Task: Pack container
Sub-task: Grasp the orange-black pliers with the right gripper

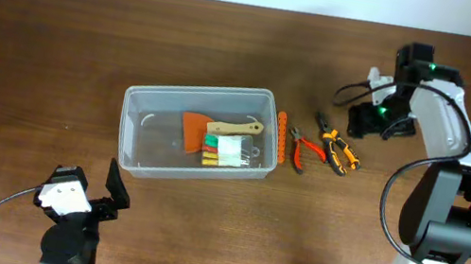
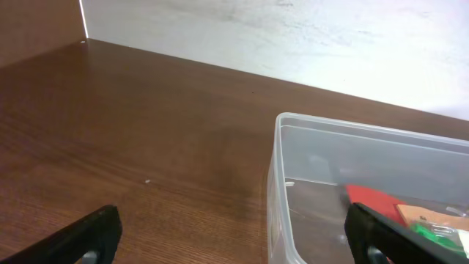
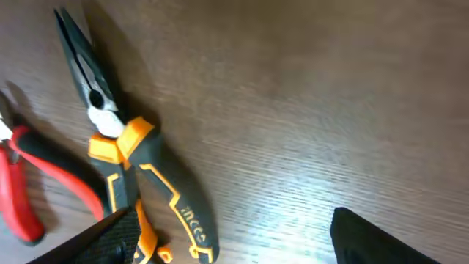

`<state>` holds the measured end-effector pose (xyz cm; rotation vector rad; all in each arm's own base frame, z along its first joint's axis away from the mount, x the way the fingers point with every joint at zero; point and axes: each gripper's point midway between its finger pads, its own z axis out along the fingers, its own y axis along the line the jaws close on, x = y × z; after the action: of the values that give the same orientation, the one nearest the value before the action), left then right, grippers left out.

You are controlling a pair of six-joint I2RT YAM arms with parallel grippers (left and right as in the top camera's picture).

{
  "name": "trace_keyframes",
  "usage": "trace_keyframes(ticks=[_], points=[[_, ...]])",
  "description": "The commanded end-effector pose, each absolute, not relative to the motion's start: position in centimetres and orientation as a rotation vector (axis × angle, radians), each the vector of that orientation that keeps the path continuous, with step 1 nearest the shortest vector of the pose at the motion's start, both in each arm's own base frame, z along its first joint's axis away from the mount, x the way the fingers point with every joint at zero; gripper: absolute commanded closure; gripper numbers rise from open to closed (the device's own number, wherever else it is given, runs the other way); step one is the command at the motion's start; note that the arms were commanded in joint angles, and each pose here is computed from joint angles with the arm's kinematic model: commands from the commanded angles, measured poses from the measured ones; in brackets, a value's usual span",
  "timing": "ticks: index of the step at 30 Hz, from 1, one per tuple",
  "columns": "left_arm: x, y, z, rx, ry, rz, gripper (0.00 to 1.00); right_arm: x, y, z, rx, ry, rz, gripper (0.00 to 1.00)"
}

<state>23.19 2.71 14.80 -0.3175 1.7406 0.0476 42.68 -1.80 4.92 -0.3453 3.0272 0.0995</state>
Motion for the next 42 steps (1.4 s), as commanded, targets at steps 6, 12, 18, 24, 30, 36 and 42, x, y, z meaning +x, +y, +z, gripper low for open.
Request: trace_keyframes(ticks=[6,12,18,24,30,36,42], points=[[23.2,2.7,14.7,-0.309,1.743,0.054,0.01,40.4,-1.1,2.5,-0.423,3.054,0.142,0.17],[23.2,2.7,14.7,-0.309,1.743,0.054,0.01,39.9,-1.1,1.2,-0.416,3.059,0.145,0.23],[23.2,2.7,14.7,-0.309,1.743,0.054,0.01,39.5,-0.5,0.4,-0.374,3.073,0.153,0.35],[23.2,2.7,14.7,-0.309,1.743,0.054,0.01,39.0,1.2,-0.1,-0.416,3.082,0.14,0.51],[23.2,2.7,14.7,-0.309,1.743,0.054,0.01,39.0,1.5,0.0,-0.285,3.102,0.143,0.76],[23.2,2.7,14.7,-0.309,1.743,0.054,0.01,40.6,-0.1,4.9,-0.045,3.066,0.14,0.96],[23.2,2.7,14.7,-0.309,1.743,0.054,0.01,42.7,1.4,17.1,-0.104,2.885,0.142,0.95]])
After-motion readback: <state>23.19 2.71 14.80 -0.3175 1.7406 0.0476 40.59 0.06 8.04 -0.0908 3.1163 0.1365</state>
